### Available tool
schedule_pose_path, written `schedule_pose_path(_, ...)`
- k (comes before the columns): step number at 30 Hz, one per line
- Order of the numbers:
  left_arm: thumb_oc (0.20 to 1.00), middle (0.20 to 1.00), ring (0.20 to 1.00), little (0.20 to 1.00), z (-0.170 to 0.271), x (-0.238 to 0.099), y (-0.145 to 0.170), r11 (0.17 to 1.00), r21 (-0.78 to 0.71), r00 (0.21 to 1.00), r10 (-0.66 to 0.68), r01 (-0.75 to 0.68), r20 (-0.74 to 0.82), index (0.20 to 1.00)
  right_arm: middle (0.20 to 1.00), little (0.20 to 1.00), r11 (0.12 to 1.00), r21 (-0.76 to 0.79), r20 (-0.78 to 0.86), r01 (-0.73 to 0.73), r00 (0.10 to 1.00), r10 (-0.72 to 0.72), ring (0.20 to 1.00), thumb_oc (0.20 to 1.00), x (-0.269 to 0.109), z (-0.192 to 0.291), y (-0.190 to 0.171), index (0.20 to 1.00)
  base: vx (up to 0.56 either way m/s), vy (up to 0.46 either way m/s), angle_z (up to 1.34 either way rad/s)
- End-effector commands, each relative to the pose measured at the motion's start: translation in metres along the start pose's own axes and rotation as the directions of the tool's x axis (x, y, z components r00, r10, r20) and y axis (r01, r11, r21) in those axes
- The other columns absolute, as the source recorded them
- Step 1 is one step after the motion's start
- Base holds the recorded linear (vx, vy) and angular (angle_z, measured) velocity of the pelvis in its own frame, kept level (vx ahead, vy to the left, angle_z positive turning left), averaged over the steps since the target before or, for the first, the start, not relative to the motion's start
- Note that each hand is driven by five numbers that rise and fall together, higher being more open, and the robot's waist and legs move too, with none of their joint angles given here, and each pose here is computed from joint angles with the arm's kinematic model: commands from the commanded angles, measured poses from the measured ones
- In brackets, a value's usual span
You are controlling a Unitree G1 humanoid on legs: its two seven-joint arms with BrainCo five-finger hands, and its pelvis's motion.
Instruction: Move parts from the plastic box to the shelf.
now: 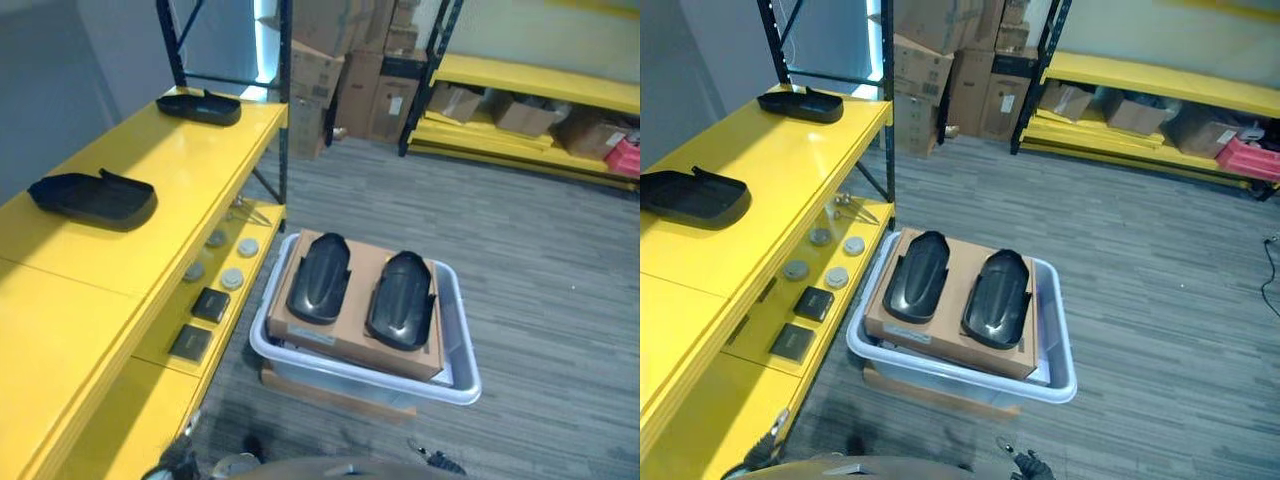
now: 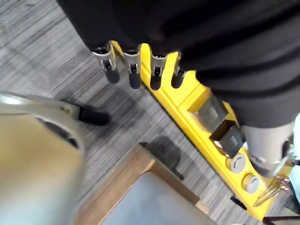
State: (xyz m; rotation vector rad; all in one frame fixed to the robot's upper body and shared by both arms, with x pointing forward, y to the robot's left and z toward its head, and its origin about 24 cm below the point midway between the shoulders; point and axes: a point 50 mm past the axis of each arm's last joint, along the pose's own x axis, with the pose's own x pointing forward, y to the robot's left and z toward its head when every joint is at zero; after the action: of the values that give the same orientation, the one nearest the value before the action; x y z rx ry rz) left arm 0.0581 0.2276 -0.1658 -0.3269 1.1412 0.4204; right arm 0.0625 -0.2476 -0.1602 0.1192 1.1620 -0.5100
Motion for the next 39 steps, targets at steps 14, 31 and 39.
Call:
schedule_pose_path(14,1.000,1.000,1.000,1.000,0.014,0.002,0.006,0.998,0.044,0.999,0.036,-0.037,0.030,1.000,1.000,1.000,0.746,0.565,0.600,0.351,0.446,-0.664,1.000,1.000,-0.057,0.150,-0.052,1.000,0.01,0.006,-0.02)
schedule_pose_path(31,1.000,1.000,1.000,1.000,-0.005,-0.005,0.026,0.988,0.137,0.997,0.071,-0.068,-0.024,1.000,1.000,1.000,0.757,0.591,0.629,0.279,0.429,-0.649,1.000,1.000,-0.072,0.209,-0.076,1.000,0.04,0.025,0.10)
schedule_pose_path(39,1.000,1.000,1.000,1.000,-0.004,-0.006,0.031,0.985,0.169,0.998,0.054,-0.046,-0.044,1.000,1.000,1.000,0.762,0.560,0.563,0.325,0.525,-0.638,1.000,1.000,-0.055,0.204,-0.064,1.000,0.05,0.057,0.33)
